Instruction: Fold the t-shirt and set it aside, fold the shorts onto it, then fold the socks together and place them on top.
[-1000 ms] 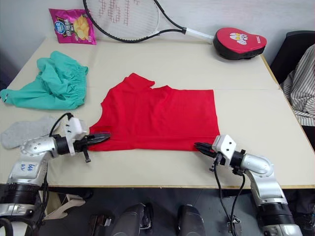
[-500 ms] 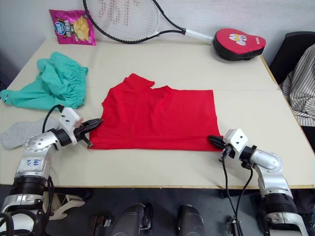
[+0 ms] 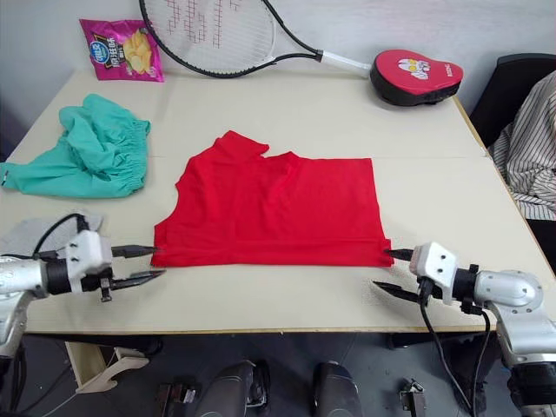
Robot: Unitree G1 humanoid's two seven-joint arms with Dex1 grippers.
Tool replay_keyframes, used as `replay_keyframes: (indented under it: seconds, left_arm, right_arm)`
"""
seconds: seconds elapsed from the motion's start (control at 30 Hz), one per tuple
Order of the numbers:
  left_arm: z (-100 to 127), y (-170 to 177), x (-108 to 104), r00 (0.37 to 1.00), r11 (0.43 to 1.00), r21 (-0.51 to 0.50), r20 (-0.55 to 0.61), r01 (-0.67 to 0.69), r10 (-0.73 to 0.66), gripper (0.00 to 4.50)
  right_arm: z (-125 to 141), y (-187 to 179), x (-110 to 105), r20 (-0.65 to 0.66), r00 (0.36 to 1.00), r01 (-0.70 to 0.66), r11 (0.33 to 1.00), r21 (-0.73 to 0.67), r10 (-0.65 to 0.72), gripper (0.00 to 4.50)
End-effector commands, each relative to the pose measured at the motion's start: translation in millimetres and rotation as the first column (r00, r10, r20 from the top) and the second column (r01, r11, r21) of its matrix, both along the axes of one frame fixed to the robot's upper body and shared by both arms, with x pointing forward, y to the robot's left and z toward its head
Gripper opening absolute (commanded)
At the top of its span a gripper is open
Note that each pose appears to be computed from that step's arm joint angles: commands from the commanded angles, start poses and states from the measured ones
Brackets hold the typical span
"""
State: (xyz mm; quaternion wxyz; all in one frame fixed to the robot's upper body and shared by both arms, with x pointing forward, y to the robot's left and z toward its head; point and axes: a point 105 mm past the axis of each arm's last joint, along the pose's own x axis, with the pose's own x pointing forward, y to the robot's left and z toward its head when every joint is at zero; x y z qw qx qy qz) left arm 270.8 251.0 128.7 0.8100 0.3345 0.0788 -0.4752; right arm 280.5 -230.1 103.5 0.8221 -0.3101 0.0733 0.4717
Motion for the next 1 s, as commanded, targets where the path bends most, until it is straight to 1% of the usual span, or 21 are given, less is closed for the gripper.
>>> replay_keyframes:
  seconds: [0.03,0.1,0.17,0.2,0.23,0.3,0.33,0.4,0.43,0.47,0.5,0.53,0.67,0.8,0.9,1.0]
  left_arm:
    - [-5,4,9,0.998,0.997,0.062,0.054,-0.036,0.033,2.19]
    - [-8,6,15,0.996,0.995,0.074,0.060,-0.070,0.066,2.19]
    - [-13,5,16,0.998,0.994,0.093,0.042,-0.059,0.055,2.19]
    - [-15,6,17,0.998,0.994,0.091,0.026,-0.067,0.065,2.19]
    - [-18,8,16,0.997,0.992,0.100,0.001,-0.073,0.073,2.00]
    - [-26,13,15,0.995,0.989,0.129,-0.055,-0.077,0.084,1.58]
    - [-28,15,15,0.994,0.987,0.144,-0.065,-0.073,0.083,1.29]
    - [-31,18,15,0.992,0.984,0.157,-0.079,-0.080,0.093,0.61]
    - [-32,19,16,0.992,0.983,0.166,-0.081,-0.082,0.097,0.33]
    - [-34,20,16,0.991,0.982,0.169,-0.089,-0.086,0.102,0.01]
    - [-34,21,15,0.991,0.982,0.172,-0.092,-0.084,0.101,0.00]
    - [-35,22,15,0.990,0.982,0.171,-0.095,-0.083,0.100,0.00]
    - [-33,18,4,0.992,0.988,0.142,-0.105,-0.052,0.067,0.00]
    - [-26,18,-6,0.995,0.992,0.116,-0.080,-0.046,0.056,0.00]
    - [-20,18,-12,0.997,0.994,0.091,-0.054,-0.058,0.063,0.00]
    - [-16,17,-28,0.996,0.995,0.081,-0.067,-0.058,0.063,0.00]
  right_arm:
    - [2,5,10,0.071,0.997,0.006,0.999,-0.042,-0.003,3.16]
    - [0,8,16,0.086,0.996,0.014,0.998,-0.059,-0.009,3.16]
    - [-3,9,20,0.082,0.996,0.020,0.997,-0.074,-0.014,3.16]
    - [-4,9,23,0.079,0.997,0.025,0.996,-0.085,-0.018,2.99]
    - [-6,8,25,0.064,0.998,0.031,0.994,-0.100,-0.025,2.77]
    - [-19,6,20,-0.051,0.999,-0.005,0.989,-0.148,-0.003,2.28]
    - [-24,5,17,-0.092,0.996,-0.022,0.986,-0.164,0.007,1.94]
    - [-24,3,17,-0.109,0.994,-0.011,0.990,-0.141,-0.004,1.20]
    - [-24,3,18,-0.111,0.994,-0.004,0.991,-0.131,-0.011,0.92]
    - [-24,1,18,-0.111,0.994,0.001,0.991,-0.134,-0.016,0.51]
    - [-25,-1,18,-0.116,0.993,0.003,0.990,-0.141,-0.019,0.18]
    - [-25,-3,18,-0.118,0.993,0.005,0.990,-0.144,-0.022,0.07]
    - [-25,-7,18,-0.122,0.992,0.016,0.990,-0.141,-0.033,0.07]
    - [-21,-9,15,-0.138,0.990,0.005,0.992,-0.126,-0.022,0.07]
    - [-17,-9,7,-0.172,0.985,-0.017,0.994,-0.109,-0.002,0.07]
    - [-11,-11,-12,-0.245,0.969,-0.048,0.995,-0.086,0.025,0.07]
